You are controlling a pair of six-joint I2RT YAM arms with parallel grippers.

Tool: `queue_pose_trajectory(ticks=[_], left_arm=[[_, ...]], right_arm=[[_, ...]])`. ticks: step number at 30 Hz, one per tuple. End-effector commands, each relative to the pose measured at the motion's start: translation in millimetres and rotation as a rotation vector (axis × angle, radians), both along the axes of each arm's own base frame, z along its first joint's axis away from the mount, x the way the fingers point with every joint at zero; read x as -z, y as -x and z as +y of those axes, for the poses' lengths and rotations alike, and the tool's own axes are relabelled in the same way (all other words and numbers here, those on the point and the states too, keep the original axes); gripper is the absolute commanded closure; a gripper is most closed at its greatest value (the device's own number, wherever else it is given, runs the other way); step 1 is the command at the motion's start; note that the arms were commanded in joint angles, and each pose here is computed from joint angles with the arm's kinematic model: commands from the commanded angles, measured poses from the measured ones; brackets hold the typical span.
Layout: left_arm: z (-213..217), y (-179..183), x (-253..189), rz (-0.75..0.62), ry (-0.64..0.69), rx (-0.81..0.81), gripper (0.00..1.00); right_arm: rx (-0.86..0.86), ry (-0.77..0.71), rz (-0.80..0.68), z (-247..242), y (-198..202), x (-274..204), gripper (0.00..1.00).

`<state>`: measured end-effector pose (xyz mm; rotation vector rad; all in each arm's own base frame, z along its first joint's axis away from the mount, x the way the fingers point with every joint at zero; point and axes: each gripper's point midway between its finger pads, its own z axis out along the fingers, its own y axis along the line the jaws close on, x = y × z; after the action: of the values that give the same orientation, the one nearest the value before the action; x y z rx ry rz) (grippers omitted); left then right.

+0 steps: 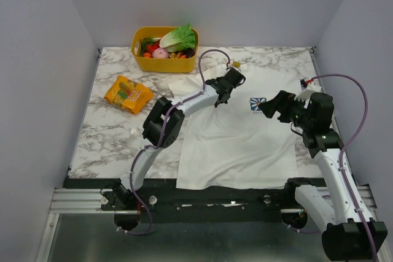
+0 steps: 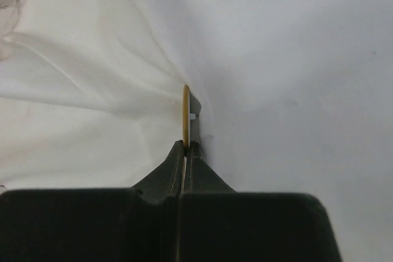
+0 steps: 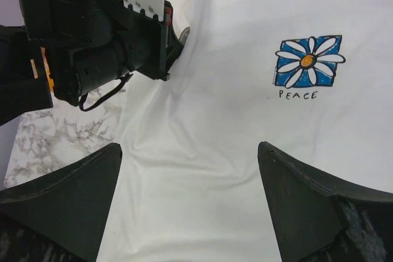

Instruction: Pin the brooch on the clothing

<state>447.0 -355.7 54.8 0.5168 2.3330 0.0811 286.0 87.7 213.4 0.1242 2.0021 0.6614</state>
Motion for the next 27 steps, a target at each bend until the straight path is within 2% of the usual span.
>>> queue_pose_trajectory(ticks=[1, 4, 10, 14, 19, 27], left_arm=[[-13.7, -7.1, -27.6, -0.021, 0.183, 0.008, 1.0], [-12.2, -8.6, -29.1, -0.02, 0.214, 0.005, 1.0], [-17.6, -8.7, -38.8, 0.02, 0.384, 0.024, 1.0], [-18.9, -9.3, -45.4, 0.02, 0.405, 0.045, 1.0], [-21.1, -5.1, -44.5, 0.03, 0.413, 0.072, 1.0], [-28.1, 2.2, -60.2, 0.019, 0.519, 0.144, 1.0]], right_arm=[[-0.031, 0.013, -0.124, 1.9, 4.8, -39.2, 0.0], [-0.041, 0.006, -0.144, 3.9, 5.0, -45.0, 0.0], [-0.063, -0.029, -0.153, 10.1, -1.7, -37.7, 0.0], [-0.069, -0.046, -0.125, 12.3, -11.0, -23.1, 0.0], [-0.106, -0.093, -0.042, 21.2, -26.2, 5.3, 0.01], [-0.115, -0.12, 0.099, 25.5, -46.7, 50.7, 0.04]])
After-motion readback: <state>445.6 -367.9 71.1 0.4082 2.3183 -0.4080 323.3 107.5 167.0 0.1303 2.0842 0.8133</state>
